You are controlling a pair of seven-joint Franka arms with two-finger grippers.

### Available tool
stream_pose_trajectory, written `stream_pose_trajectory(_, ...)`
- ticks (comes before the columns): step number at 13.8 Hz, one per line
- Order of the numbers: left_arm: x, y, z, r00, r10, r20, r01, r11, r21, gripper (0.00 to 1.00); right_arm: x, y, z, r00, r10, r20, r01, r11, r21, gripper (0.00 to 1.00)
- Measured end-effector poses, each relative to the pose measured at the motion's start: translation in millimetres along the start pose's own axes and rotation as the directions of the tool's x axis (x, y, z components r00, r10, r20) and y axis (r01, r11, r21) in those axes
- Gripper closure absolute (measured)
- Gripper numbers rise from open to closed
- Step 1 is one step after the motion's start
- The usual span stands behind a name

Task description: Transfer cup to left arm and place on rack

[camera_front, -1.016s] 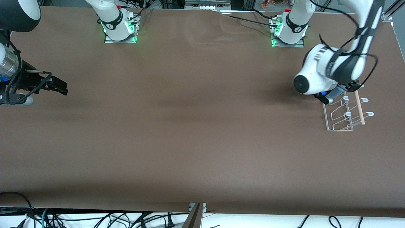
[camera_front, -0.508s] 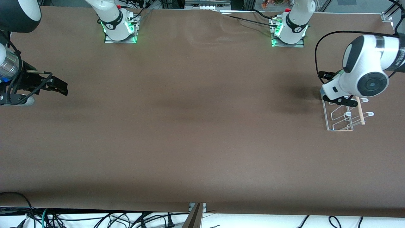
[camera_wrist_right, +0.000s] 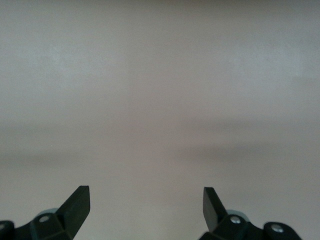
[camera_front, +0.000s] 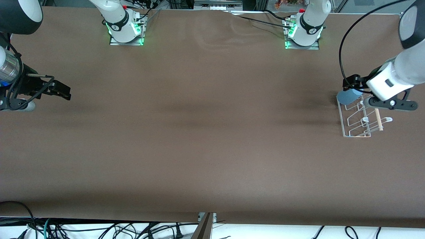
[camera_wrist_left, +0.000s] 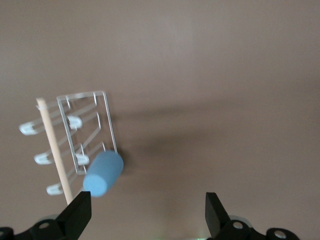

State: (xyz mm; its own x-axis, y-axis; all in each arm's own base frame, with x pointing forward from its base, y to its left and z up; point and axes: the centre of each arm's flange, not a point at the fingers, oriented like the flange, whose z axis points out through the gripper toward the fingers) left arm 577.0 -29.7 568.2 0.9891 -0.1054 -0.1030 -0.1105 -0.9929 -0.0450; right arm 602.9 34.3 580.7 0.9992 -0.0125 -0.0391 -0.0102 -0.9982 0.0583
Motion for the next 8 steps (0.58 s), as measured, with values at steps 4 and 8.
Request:
stream_pose_trajectory(4,-1.9,-2.3,0.8,0.994,-0.03,-0.102,0.027,0.999,-0.03,0.0,0.1,0.2,0.1,1.0,0.0,0.0,0.0,1.0,0.0,0.0)
stream_pose_trajectory(8,-14.9,1.7,15.7,0.995,-0.03,-0.096,0.027,0.999,-0.029,0.0,0.1,0.2,0.2,1.0,0.0,0.0,0.0,1.0,0.0,0.0)
